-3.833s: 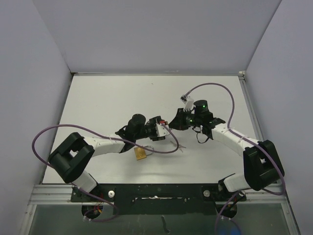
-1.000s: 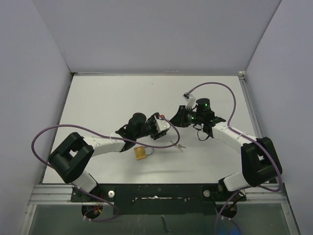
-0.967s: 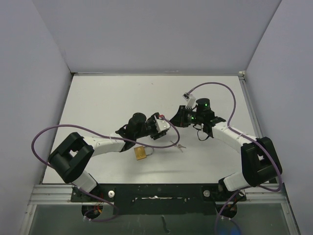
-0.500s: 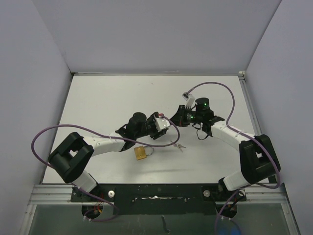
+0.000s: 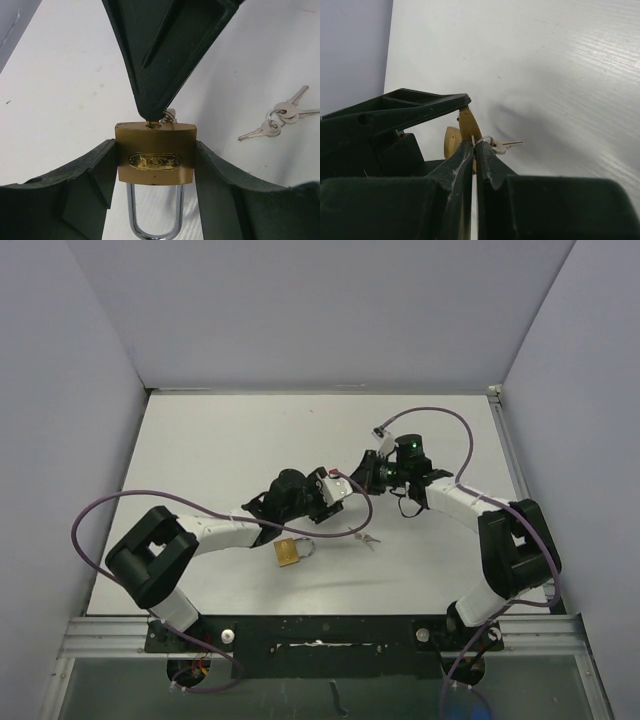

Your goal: Unlock with the key

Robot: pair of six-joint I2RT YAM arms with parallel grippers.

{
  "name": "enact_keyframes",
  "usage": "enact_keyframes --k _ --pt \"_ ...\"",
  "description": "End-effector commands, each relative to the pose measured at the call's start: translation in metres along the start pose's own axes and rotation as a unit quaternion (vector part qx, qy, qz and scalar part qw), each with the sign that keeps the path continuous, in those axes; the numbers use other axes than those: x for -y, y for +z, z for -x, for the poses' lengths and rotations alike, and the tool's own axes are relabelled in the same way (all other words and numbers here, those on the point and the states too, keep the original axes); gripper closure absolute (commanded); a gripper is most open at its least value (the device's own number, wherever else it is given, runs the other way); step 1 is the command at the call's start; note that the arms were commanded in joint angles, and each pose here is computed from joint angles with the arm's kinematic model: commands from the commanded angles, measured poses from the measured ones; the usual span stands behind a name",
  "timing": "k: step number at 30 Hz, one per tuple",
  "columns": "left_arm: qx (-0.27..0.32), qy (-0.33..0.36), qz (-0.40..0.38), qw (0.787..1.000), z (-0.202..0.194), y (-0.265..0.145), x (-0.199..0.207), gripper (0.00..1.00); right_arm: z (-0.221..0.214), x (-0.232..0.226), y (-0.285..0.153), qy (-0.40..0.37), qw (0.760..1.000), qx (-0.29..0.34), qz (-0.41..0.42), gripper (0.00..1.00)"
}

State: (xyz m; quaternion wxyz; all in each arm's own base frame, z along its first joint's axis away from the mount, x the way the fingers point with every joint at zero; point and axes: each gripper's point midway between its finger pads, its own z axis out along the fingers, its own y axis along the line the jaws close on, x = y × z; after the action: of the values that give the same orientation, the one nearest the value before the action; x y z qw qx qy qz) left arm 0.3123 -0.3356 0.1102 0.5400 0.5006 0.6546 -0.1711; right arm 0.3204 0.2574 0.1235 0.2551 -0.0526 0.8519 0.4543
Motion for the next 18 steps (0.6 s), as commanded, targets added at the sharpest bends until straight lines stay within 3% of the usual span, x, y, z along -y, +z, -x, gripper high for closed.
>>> enact_keyframes --k 1,18 --pt "0.127 0.021 0.041 0.991 0.100 0.012 -0.030 1.00 0.011 -0.015 0.008 0.040 0.999 -0.013 0.016 1.00" --pt "0.066 -0.019 0.033 0.997 0.092 0.035 -0.034 1.00 0.022 -0.010 0.021 0.167 0.985 -0.033 -0.021 1.00"
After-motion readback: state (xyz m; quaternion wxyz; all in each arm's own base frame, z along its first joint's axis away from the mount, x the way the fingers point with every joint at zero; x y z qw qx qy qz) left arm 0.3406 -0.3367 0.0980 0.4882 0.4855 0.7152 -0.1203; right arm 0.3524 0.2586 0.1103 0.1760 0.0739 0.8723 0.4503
